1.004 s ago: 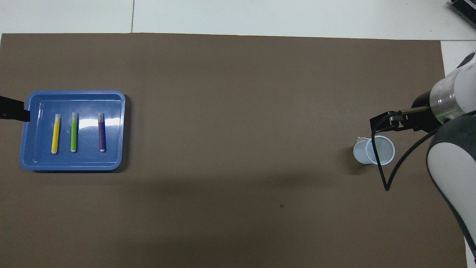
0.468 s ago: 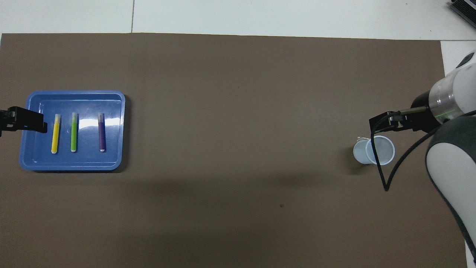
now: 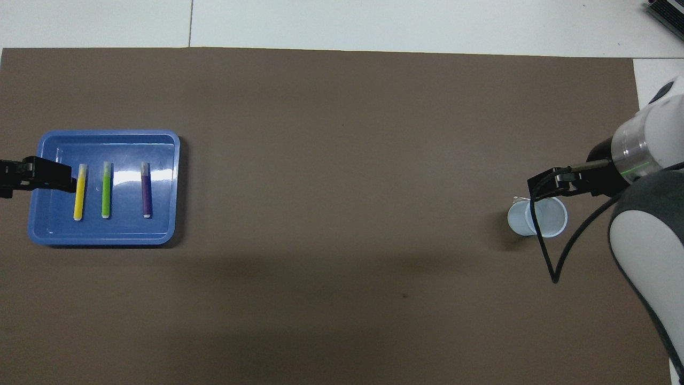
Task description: Right arm passes pens to left for tray arrangement
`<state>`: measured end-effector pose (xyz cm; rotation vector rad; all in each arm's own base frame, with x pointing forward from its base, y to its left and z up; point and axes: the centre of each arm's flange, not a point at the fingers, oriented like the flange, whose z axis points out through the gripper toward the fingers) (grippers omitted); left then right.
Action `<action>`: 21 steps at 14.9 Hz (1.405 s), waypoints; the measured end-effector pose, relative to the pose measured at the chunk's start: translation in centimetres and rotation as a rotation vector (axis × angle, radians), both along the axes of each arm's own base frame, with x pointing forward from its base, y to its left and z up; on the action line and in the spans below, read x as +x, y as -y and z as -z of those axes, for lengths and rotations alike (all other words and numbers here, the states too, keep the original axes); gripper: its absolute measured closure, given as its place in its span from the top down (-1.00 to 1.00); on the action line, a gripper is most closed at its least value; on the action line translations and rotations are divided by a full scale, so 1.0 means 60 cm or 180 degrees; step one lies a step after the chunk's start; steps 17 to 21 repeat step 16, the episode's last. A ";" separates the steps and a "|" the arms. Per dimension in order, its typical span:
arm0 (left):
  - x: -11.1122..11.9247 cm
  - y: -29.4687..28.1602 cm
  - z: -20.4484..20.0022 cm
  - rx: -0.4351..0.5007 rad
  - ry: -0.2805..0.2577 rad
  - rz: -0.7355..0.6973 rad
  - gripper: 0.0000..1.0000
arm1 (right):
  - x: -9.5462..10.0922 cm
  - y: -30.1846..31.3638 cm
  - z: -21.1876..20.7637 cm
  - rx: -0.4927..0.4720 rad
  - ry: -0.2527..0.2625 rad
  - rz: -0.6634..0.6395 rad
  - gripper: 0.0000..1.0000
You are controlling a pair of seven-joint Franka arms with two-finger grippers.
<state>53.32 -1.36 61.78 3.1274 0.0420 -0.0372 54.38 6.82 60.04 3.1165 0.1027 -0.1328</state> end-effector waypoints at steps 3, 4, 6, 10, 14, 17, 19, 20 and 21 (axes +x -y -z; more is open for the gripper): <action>-0.001 0.000 0.001 -0.0057 -0.0012 -0.0012 1.00 | -0.004 0.000 -0.007 -0.0002 0.0020 0.0000 1.00; -0.001 0.000 0.001 -0.0061 -0.0012 -0.0012 1.00 | -0.004 0.000 -0.008 -0.0003 0.0023 0.0000 1.00; -0.001 0.002 0.001 -0.0067 -0.0012 -0.0007 1.00 | -0.005 0.000 -0.008 -0.0003 0.0026 0.0000 1.00; -0.001 0.002 0.001 -0.0068 -0.0009 -0.0009 1.00 | -0.005 0.000 -0.009 -0.0003 0.0027 0.0001 1.00; -0.002 0.002 0.000 -0.0068 -0.0008 -0.0009 1.00 | -0.005 0.000 -0.009 -0.0003 0.0027 0.0001 1.00; -0.002 0.002 0.000 -0.0068 -0.0008 -0.0009 1.00 | -0.005 0.000 -0.009 -0.0003 0.0027 0.0001 1.00; -0.002 0.002 0.000 -0.0068 -0.0008 -0.0009 1.00 | -0.005 0.000 -0.009 -0.0003 0.0027 0.0001 1.00; -0.002 0.002 0.000 -0.0068 -0.0008 -0.0009 1.00 | -0.005 0.000 -0.009 -0.0003 0.0027 0.0001 1.00; -0.002 0.002 0.000 -0.0068 -0.0008 -0.0009 1.00 | -0.005 0.000 -0.009 -0.0003 0.0027 0.0001 1.00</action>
